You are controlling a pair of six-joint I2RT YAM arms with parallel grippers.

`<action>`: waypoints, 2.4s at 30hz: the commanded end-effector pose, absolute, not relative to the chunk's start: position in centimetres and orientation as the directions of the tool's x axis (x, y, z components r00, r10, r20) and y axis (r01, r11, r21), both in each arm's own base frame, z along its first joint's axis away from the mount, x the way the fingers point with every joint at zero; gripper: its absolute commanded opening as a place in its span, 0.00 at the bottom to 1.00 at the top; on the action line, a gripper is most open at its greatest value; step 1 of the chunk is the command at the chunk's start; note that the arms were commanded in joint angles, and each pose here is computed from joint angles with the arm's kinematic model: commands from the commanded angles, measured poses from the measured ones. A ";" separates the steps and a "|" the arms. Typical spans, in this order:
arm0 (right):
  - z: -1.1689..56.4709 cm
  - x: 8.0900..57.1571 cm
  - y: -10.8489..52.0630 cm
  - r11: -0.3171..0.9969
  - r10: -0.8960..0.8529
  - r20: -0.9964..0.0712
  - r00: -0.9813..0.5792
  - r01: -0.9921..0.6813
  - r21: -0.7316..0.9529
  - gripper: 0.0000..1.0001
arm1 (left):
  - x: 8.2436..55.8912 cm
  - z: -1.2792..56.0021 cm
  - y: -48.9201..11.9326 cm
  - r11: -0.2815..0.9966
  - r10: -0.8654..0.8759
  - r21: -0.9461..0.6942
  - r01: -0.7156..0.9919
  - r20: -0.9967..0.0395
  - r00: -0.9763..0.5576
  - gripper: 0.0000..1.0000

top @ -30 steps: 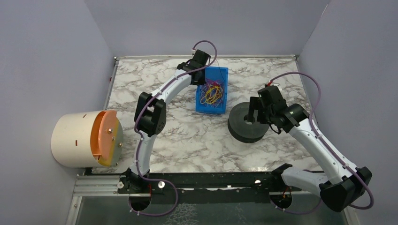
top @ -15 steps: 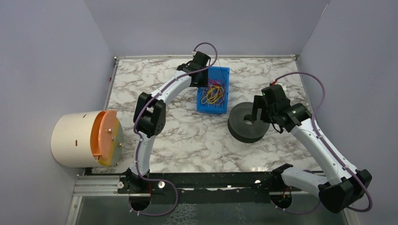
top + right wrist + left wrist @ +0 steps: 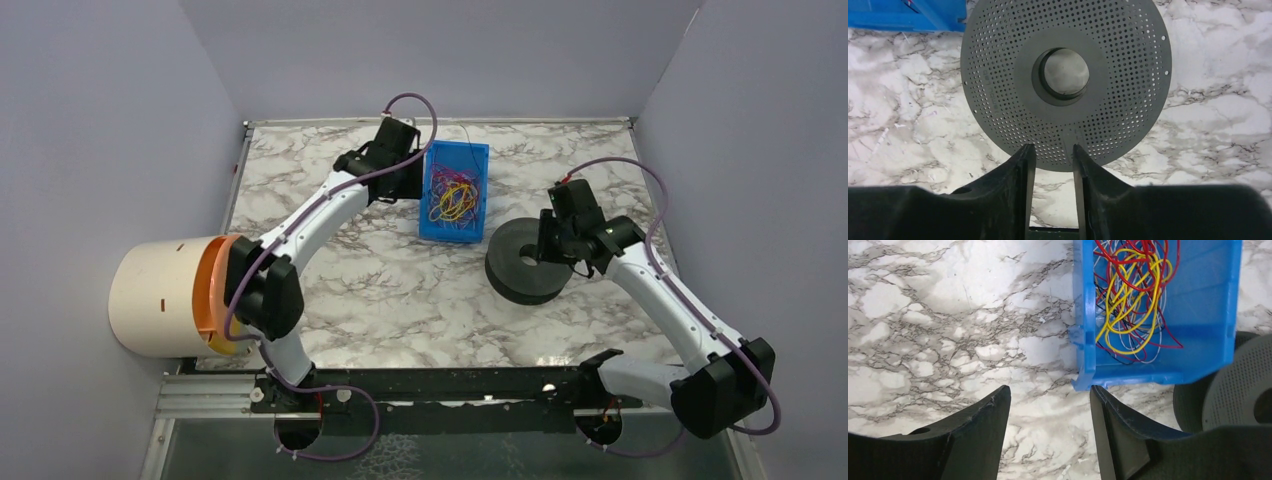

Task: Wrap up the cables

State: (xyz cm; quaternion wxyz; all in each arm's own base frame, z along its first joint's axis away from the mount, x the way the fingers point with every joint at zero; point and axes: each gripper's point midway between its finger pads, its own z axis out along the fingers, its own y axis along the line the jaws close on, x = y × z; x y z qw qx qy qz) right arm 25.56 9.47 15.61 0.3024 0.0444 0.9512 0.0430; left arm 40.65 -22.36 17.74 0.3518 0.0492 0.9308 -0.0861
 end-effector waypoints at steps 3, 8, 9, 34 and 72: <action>14.2 27.1 10.6 0.990 0.111 -0.573 -0.812 0.042 0.132 0.13 | 36.3 20.9 -21.0 0.959 0.045 -0.167 0.228 -0.707 -0.705 0.67; 12.1 28.3 10.4 0.991 0.126 -0.561 -0.818 0.083 0.101 0.01 | 33.2 22.2 -19.5 0.947 0.054 -0.175 0.270 -0.741 -0.670 0.78; 11.8 28.5 10.4 0.991 0.131 -0.560 -0.818 0.090 0.100 0.01 | 32.7 22.4 -19.1 0.945 0.060 -0.170 0.280 -0.751 -0.658 0.80; 6.2 27.9 13.2 0.982 0.046 -0.478 -0.877 -0.047 0.181 0.01 | 25.5 25.0 -14.0 0.935 -0.065 -0.220 0.278 -0.878 -0.474 0.99; 6.9 21.4 32.9 0.896 -0.149 -0.381 -0.913 -0.287 0.339 0.01 | 24.5 25.4 -11.1 0.963 -0.147 -0.233 0.137 -0.877 -0.457 0.99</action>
